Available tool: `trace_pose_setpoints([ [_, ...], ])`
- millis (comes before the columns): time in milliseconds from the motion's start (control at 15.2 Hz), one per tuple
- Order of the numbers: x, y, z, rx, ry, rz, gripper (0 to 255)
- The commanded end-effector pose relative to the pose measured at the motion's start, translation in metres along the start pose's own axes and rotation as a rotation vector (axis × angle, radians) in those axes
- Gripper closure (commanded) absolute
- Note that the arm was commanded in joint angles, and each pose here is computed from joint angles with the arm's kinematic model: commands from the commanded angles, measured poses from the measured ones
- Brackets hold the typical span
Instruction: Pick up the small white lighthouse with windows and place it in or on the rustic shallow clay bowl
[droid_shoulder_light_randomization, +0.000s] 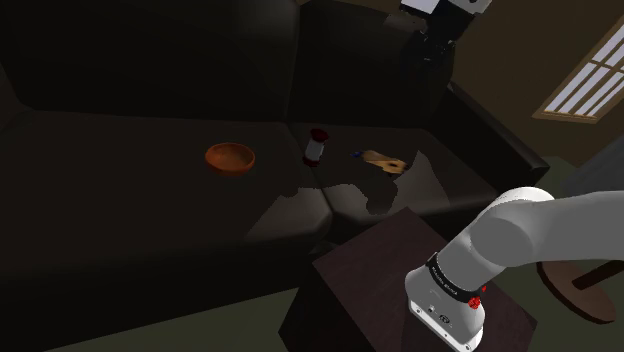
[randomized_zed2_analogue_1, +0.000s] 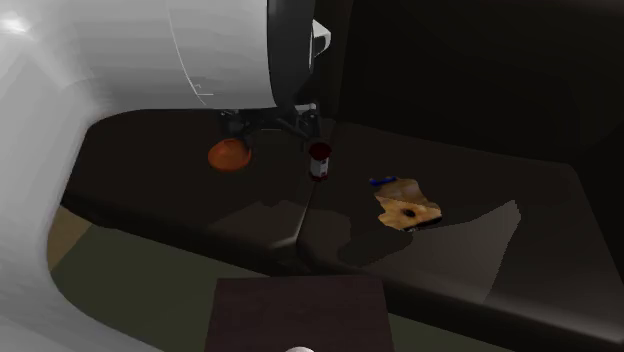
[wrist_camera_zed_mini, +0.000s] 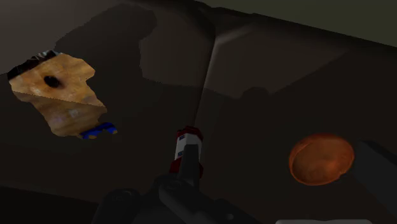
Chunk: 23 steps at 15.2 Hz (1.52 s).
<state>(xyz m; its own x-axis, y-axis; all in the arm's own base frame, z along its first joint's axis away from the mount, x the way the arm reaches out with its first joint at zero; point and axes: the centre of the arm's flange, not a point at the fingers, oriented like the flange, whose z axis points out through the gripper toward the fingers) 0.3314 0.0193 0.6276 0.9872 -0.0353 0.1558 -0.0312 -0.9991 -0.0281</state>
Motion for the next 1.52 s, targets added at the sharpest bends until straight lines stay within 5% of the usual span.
trace_pose_setpoints([
  [0,0.000,0.000,0.000,0.000,0.000,0.000,0],
  [1452,0.159,0.079,0.238,-0.004,-0.088,-0.235,0],
])
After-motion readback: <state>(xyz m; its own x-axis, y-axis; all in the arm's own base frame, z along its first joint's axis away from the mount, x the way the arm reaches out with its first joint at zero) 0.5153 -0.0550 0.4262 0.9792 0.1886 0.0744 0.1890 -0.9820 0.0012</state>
